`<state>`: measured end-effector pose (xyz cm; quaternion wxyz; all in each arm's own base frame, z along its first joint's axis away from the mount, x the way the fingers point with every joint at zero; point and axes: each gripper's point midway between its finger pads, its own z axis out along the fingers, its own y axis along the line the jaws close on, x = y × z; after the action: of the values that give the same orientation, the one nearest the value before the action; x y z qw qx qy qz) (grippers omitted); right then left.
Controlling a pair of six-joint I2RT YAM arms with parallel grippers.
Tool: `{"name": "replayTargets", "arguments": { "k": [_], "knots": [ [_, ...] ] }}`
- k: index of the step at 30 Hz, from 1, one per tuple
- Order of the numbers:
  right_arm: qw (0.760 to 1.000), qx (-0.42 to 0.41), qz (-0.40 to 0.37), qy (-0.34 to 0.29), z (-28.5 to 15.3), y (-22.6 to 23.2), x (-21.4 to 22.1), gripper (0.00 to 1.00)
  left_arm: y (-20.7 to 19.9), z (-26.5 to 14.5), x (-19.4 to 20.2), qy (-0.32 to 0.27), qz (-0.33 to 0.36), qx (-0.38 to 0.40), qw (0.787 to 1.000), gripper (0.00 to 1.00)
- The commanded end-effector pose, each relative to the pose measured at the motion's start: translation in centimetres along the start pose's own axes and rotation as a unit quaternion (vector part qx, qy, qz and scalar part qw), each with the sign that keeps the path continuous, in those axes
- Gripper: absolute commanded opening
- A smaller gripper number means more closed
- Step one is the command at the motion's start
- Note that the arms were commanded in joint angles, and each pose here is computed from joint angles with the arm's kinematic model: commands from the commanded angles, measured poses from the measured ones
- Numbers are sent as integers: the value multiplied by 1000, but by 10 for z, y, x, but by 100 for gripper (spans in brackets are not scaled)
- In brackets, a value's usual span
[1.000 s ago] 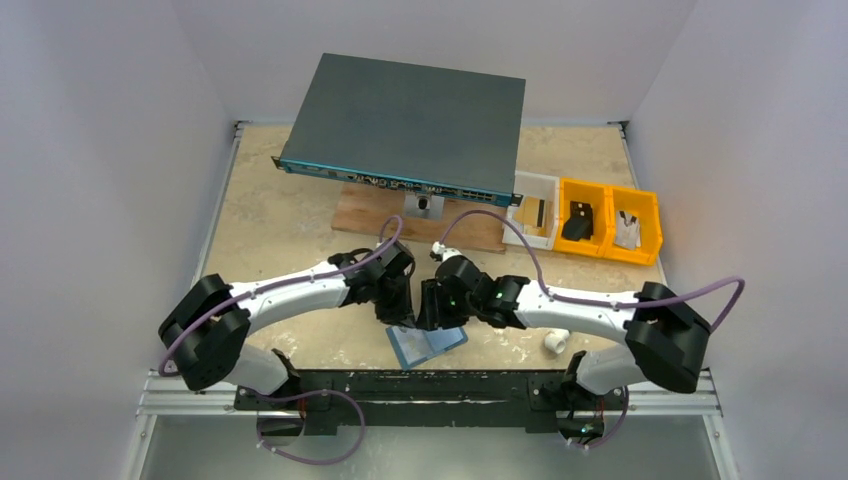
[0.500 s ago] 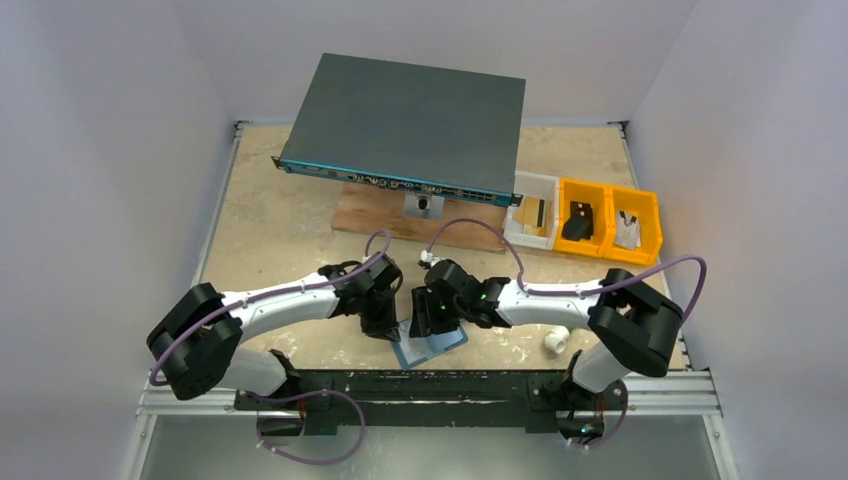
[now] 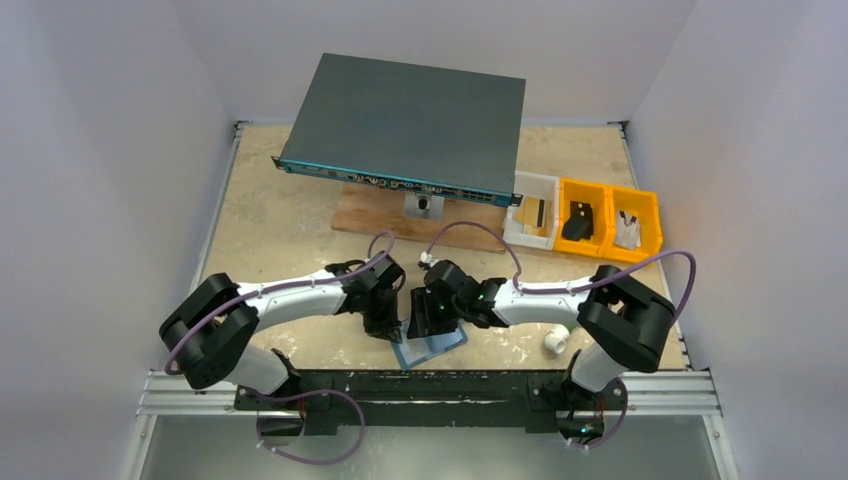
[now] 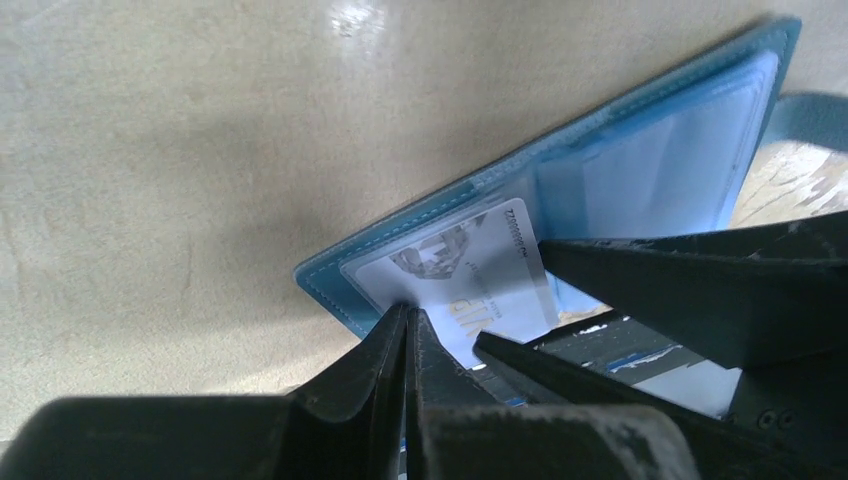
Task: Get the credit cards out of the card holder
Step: Remove the credit card from the card holder.
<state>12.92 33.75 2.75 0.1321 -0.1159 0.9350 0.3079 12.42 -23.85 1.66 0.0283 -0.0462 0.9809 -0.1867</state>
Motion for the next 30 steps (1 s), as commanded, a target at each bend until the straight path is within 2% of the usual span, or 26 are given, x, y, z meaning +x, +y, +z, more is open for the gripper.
{"name": "replayTargets", "arguments": {
  "k": [1, 7, 22, 30],
  "knots": [
    [998, -67, 12, 9, 3, 30, -2, 42, 12, 1, -16, -16, -11, -21, 1000, 2],
    [994, -109, 23, 9, 0, 48, -6, 42, 19, 0, -28, -14, -4, -28, 999, 2],
    [984, -143, 106, -11, -3, 17, -8, 39, 9, -24, -18, -24, 2, 16, 1000, 4],
    [981, -148, 122, -7, -2, 10, -6, 36, 10, -18, -11, -12, 3, 10, 1000, 2]
  ]
}}
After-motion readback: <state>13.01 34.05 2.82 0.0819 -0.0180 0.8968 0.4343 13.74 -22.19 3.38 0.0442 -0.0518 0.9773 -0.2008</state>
